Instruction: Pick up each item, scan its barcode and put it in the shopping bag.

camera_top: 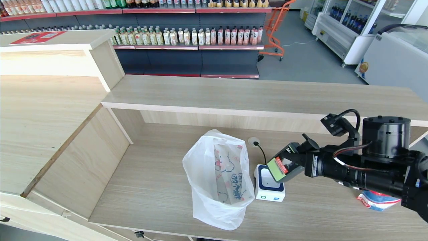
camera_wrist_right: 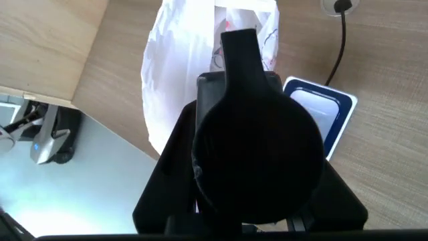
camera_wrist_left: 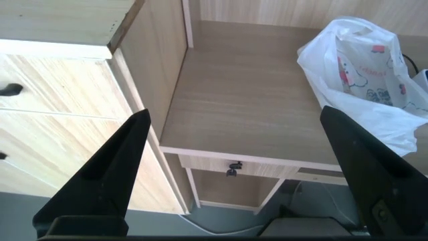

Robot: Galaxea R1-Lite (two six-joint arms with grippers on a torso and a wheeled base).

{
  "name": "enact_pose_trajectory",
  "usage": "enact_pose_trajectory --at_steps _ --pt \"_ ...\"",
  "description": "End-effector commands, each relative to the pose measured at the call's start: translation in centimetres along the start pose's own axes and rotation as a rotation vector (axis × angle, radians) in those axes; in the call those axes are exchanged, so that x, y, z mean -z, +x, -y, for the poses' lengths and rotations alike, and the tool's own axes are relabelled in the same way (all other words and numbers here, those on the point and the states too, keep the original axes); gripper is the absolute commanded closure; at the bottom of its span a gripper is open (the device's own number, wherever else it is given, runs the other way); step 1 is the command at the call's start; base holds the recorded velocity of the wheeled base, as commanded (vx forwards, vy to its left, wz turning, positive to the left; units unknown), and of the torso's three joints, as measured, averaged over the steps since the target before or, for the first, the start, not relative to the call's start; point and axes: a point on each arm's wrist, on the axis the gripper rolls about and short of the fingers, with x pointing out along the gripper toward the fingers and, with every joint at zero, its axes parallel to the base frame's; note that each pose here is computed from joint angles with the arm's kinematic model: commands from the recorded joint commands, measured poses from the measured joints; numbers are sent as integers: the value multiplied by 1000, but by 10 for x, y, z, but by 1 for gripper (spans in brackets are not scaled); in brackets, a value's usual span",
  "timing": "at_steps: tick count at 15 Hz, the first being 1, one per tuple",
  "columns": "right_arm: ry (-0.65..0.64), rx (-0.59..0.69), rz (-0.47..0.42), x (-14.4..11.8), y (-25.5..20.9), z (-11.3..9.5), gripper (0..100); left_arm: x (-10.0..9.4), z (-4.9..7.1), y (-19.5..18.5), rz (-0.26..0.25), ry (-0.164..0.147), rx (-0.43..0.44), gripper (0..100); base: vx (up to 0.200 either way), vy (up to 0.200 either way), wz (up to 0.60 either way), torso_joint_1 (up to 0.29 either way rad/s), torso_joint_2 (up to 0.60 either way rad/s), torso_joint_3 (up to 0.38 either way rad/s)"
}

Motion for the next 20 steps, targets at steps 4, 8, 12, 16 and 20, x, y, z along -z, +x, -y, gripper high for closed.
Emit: enact_pose_trajectory --at_steps 4,8,12,16,20 --pt "-36 -16 -187 43 68 4 100 0 0 0 1 -1 -1 0 0 0 0 0 0 0" --pt "-222 -9 -175 63 116 -12 100 0 0 0 1 -1 -1 0 0 0 0 0 0 0" --pt "-311 -73 -131 64 155 -39 100 0 0 0 1 -1 -1 0 0 0 0 0 0 0" --pt "-561 -92 -143 87 173 -32 100 0 0 0 1 -1 -1 0 0 0 0 0 0 0" --pt "-603 -117 -113 105 185 -37 100 0 0 0 1 -1 -1 0 0 0 0 0 0 0"
